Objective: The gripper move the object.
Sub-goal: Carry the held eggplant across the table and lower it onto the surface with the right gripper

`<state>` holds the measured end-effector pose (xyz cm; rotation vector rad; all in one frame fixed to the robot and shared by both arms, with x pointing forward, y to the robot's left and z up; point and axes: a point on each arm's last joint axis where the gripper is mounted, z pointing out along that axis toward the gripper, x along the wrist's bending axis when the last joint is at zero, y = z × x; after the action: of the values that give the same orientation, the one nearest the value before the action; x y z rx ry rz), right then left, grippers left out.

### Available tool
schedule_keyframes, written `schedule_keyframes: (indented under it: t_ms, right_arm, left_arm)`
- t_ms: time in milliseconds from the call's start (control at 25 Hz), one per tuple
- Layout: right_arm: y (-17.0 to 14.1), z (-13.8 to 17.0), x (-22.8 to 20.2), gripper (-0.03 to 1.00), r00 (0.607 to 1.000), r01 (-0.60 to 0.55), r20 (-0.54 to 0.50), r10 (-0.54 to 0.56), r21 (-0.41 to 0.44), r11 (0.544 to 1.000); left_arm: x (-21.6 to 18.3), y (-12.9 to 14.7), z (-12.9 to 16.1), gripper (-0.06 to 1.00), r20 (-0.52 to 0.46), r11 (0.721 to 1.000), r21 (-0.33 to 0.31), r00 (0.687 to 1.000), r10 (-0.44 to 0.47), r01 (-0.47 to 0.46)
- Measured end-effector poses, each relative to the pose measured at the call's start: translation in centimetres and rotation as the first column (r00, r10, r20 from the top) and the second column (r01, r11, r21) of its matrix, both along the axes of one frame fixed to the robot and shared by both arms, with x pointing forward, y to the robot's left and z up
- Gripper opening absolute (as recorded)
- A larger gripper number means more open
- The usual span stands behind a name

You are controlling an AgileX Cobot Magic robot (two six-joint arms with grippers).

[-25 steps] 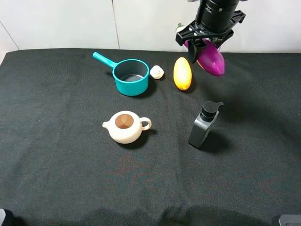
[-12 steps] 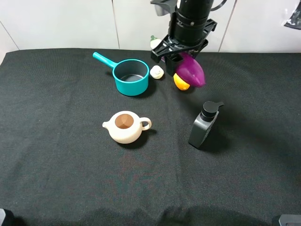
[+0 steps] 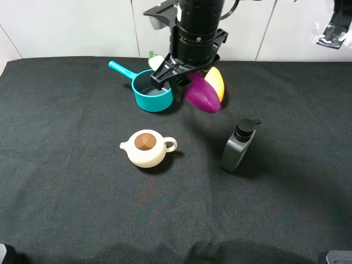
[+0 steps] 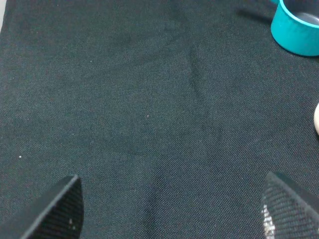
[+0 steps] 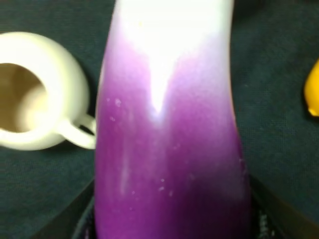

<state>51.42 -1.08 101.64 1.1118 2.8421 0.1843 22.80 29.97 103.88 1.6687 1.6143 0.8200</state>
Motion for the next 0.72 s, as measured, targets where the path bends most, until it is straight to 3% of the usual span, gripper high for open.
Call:
schedule_keyframes:
  t_ms: [720]
  right_arm:
    - [6.3, 0.0, -8.6, 0.39, 0.98, -0.198, -0.002, 0.198, 0.013, 0.98]
  left_arm:
    - [0.0, 0.0, 0.0, 0.76, 0.0, 1.0, 0.0, 1.0, 0.0, 0.0]
